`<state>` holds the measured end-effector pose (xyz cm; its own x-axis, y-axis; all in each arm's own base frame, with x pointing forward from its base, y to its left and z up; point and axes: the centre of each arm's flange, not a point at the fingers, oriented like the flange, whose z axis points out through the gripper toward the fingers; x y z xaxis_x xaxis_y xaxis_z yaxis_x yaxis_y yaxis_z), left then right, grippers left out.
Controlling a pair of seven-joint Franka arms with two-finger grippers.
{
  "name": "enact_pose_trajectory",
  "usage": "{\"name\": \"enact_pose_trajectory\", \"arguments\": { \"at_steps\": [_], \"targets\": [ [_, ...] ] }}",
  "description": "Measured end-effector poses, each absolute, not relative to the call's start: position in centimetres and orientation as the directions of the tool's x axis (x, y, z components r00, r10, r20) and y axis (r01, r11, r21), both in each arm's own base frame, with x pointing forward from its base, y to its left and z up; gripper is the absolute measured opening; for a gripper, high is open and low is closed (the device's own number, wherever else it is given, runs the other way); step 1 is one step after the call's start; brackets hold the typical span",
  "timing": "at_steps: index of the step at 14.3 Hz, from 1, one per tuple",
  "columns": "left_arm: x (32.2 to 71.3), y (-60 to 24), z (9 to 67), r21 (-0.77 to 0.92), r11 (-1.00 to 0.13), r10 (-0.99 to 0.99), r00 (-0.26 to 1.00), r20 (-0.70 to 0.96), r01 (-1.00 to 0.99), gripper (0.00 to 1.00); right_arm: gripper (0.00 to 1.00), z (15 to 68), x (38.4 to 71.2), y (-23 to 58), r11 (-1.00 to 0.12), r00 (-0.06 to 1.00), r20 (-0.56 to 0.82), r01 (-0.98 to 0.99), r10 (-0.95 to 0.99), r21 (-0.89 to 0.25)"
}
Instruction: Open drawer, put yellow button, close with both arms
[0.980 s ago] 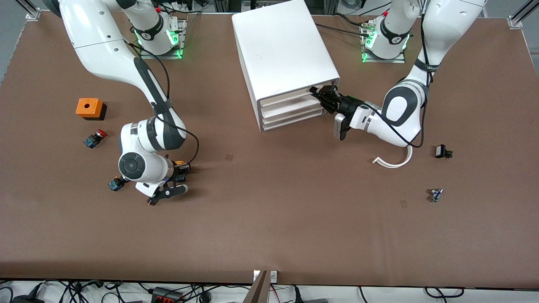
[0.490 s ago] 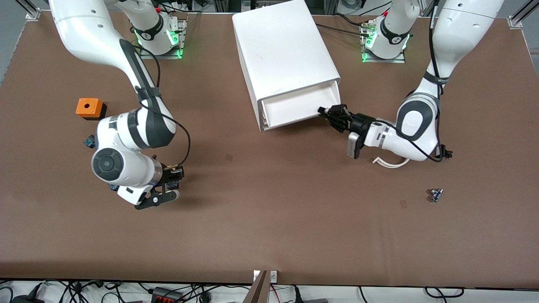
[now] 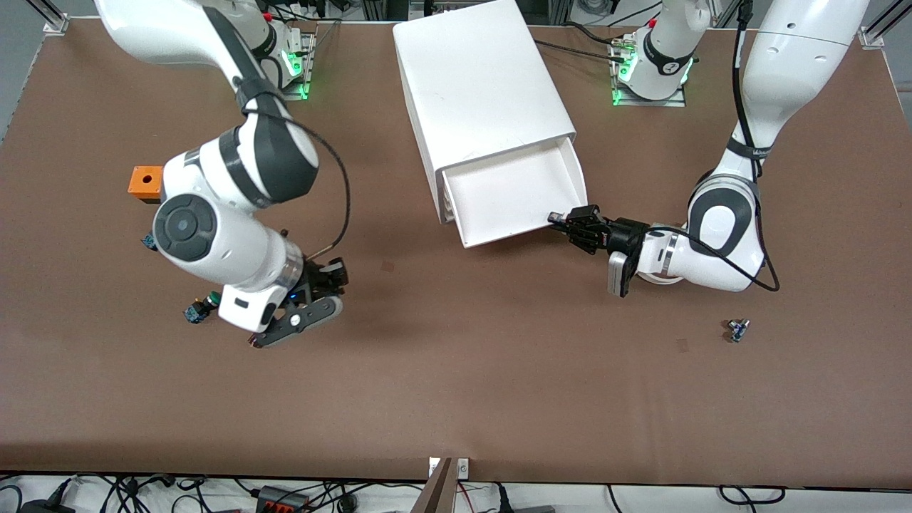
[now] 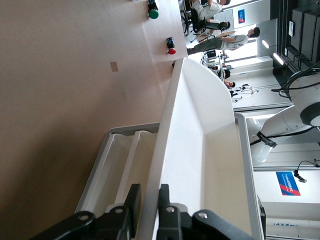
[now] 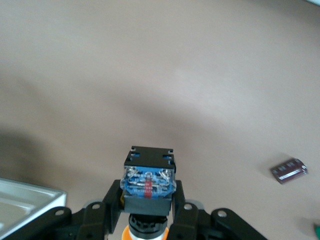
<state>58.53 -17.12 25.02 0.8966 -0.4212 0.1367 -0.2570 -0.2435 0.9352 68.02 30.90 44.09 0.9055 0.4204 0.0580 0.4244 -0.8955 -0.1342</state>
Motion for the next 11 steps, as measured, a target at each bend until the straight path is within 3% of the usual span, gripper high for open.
{"name": "enact_pose_trajectory", "arguments": {
  "at_steps": [4,7,8,11],
  "targets": [
    [59.6,-14.5,25.2,0.922,-0.295,-0.415,0.903,0.115,-0.253,0.66,0.44,48.2,65.1,37.4,-0.887,0.898,0.124,0.437,0.422,-0.148],
    [61.5,-11.5,29.3,0.909,-0.369,-0.421,0.907,0.024,-0.195,0.94,0.44,49.2,61.2,43.7,-0.897,0.911,0.129,0.409,0.391,-0.168],
    [62.2,-10.7,31.2,0.893,-0.412,-0.428,0.904,-0.012,-0.183,1.00,0.44,49.3,59.6,46.0,-0.904,0.920,0.124,0.389,0.372,-0.175],
    [63.5,-9.7,35.4,0.827,-0.539,-0.419,0.903,-0.100,-0.158,1.00,0.44,49.2,56.2,50.1,-0.900,0.914,0.118,0.403,0.387,-0.168]
  ]
}}
